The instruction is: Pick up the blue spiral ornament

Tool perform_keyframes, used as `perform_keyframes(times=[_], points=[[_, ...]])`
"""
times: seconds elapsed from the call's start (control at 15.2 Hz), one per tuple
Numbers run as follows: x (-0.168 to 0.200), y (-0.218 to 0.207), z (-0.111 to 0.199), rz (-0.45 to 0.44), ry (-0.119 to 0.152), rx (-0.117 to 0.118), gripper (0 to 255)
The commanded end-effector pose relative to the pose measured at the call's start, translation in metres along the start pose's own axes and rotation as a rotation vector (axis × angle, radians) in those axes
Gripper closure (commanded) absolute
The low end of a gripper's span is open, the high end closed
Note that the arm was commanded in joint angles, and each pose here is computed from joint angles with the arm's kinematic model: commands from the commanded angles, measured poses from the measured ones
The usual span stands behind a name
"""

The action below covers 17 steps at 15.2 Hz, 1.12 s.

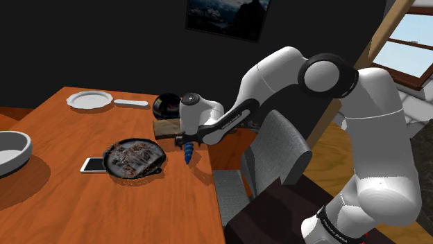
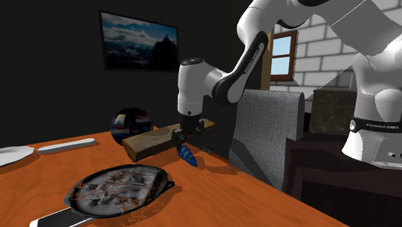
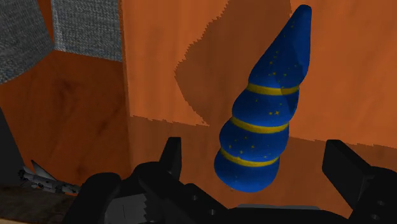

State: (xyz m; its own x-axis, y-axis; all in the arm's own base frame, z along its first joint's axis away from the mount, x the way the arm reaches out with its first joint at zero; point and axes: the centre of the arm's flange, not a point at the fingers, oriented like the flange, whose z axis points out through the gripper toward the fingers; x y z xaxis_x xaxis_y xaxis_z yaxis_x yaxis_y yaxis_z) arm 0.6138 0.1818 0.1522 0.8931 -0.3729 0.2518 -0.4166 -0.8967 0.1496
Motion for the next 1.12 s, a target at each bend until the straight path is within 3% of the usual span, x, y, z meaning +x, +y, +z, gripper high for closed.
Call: perform_keyframes(times=[0.0, 0.46, 0.53, 1.06], points=[[-0.001, -0.004, 0.012, 0.004, 0.001, -0.002, 0], [-0.008, -0.008, 0.041, 0.004, 0.001, -0.002, 0], [-0.009, -0.008, 0.041, 0.004, 0.001, -0.002, 255], [-0.009, -0.008, 0.041, 0.004, 0.002, -0.002, 255]])
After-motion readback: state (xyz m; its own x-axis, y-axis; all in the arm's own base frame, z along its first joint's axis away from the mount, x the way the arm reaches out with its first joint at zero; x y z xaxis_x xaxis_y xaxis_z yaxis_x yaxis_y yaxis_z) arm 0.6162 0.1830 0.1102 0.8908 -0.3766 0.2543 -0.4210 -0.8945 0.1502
